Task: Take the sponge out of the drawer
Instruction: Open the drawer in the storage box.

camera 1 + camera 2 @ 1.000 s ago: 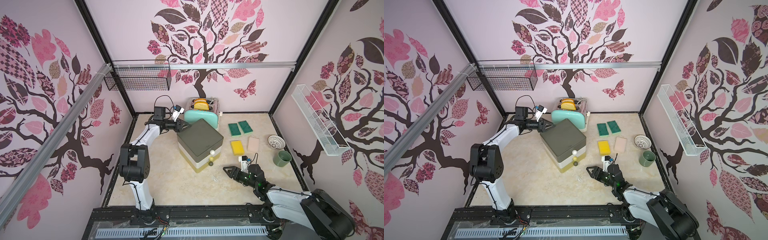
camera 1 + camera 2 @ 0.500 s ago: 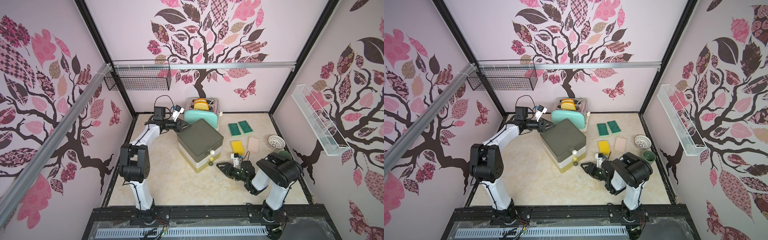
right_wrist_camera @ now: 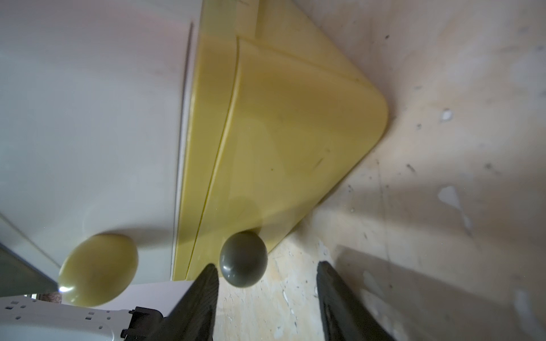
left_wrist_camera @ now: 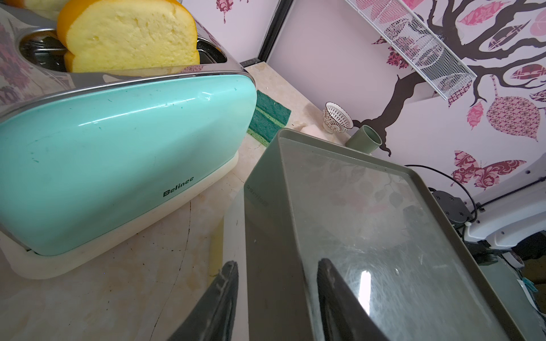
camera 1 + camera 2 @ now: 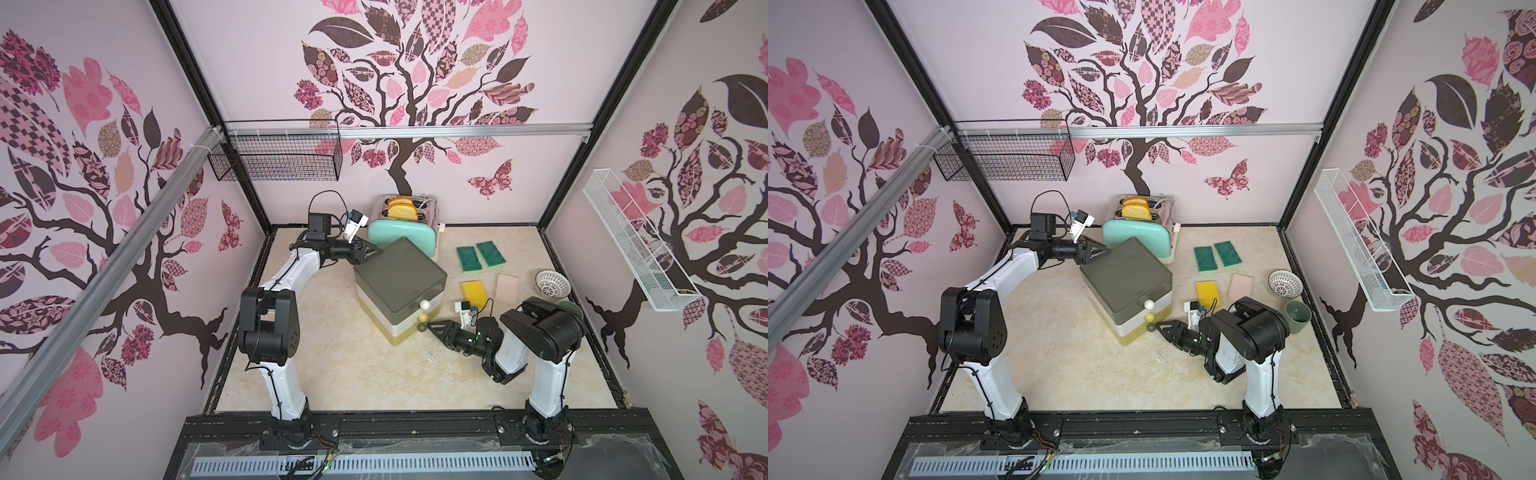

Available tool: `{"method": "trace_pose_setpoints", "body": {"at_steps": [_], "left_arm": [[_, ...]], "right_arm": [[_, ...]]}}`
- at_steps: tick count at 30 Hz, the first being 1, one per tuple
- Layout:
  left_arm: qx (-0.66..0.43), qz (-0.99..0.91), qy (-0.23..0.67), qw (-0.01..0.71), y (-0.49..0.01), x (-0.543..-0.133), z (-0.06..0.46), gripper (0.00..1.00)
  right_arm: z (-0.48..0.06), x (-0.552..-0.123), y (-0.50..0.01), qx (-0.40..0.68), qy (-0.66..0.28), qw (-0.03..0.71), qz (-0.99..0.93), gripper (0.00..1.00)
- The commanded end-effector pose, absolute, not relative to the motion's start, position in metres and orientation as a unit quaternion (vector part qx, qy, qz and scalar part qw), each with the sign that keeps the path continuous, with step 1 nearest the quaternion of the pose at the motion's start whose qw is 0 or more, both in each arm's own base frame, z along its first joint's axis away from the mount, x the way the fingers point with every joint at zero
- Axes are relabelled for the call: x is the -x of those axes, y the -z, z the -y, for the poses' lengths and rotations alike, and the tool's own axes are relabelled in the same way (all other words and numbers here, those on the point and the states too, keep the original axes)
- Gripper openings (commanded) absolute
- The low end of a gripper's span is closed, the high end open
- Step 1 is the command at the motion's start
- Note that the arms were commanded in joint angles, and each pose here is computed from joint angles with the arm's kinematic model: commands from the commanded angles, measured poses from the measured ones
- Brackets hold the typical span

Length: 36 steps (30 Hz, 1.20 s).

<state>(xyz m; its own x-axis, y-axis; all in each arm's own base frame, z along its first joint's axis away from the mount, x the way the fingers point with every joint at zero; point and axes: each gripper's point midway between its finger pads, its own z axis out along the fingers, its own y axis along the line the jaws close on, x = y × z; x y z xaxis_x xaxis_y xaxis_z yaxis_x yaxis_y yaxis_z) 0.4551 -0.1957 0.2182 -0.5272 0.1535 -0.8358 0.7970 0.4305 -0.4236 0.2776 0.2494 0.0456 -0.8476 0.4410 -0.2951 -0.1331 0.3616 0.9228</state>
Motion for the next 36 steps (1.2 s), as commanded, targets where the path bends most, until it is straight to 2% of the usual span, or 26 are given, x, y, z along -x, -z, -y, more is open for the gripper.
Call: {"method": "trace_pose_setpoints", "body": {"at_steps": [1,14,17,21,26,30,36], "left_arm": [[-0.3,-0.796,0.416,0.322,-0.169,-0.447,0.196,0.47],[-0.3,-0.796,0.415,0.323,-0.168,-0.447,0.196,0.47],[-0.301,-0.796,0.416,0.321,-0.167,-0.447,0.197,0.47],[-0.3,-0.796,0.416,0.322,-0.168,-0.446,0.196,0.47],[-0.3,-0.796,0.416,0.322,-0.167,-0.446,0.196,0.47],[-0.299,-0.797,0.415,0.322,-0.167,-0.447,0.195,0.47],[-0.295,-0.797,0.414,0.325,-0.168,-0.45,0.191,0.47]], "right_arm": [[-0.255,-0.277,-0.047,-0.087,-0.563,0.255,-0.782,0.56],[-0.276,-0.273,-0.038,-0.068,-0.574,0.225,-0.785,0.52],[-0.277,-0.273,-0.035,-0.066,-0.567,0.224,-0.79,0.46],[-0.276,-0.277,-0.034,-0.067,-0.562,0.231,-0.791,0.32],[-0.276,-0.28,-0.036,-0.064,-0.561,0.239,-0.79,0.23],[-0.274,-0.275,-0.038,-0.064,-0.561,0.236,-0.791,0.19],[-0.256,-0.238,-0.021,-0.046,-0.521,0.196,-0.829,0.16]]}}
